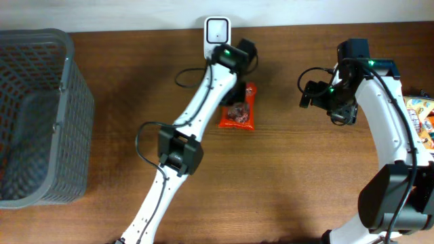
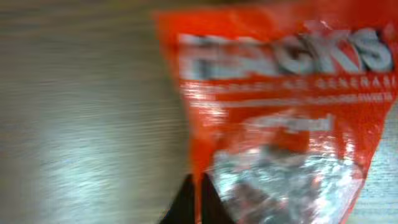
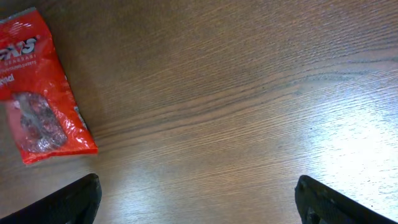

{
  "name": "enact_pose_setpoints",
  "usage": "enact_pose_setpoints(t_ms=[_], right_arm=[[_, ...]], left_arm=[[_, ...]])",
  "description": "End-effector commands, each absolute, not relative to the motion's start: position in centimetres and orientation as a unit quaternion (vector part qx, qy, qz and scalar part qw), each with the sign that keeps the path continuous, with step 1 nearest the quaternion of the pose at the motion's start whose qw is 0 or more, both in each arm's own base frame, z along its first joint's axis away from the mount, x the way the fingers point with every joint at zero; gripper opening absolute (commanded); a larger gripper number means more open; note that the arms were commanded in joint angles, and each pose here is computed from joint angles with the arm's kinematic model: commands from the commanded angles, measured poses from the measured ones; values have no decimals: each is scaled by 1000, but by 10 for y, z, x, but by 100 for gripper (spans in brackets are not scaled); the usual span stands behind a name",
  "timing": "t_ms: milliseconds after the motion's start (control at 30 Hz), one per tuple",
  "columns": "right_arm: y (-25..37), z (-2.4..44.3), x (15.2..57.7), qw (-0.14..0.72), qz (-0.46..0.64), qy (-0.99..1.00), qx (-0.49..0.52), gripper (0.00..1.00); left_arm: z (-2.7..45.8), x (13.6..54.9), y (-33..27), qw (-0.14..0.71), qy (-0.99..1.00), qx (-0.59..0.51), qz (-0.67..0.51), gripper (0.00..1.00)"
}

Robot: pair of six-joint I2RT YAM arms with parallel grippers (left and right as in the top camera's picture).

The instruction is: Scan the item barcode

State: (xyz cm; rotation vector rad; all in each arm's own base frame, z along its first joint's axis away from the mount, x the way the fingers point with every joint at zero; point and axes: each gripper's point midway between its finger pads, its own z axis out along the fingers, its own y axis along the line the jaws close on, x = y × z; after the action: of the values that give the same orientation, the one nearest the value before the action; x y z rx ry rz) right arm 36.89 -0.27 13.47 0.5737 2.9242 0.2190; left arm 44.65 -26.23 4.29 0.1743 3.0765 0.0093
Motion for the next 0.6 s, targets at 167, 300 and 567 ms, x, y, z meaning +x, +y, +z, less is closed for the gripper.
enact_pose_setpoints(t_ms=[167, 300, 567], right_arm=[[1, 134, 368, 76, 76, 977, 187, 98], [1, 134, 368, 75, 76, 977, 187, 98], [65, 159, 398, 116, 252, 951, 138, 98]], left_arm=[[204, 499, -131, 187, 979, -71, -41, 99], [200, 509, -89, 184, 976, -113, -32, 99], [200, 513, -64, 185, 973, -136, -27, 99]])
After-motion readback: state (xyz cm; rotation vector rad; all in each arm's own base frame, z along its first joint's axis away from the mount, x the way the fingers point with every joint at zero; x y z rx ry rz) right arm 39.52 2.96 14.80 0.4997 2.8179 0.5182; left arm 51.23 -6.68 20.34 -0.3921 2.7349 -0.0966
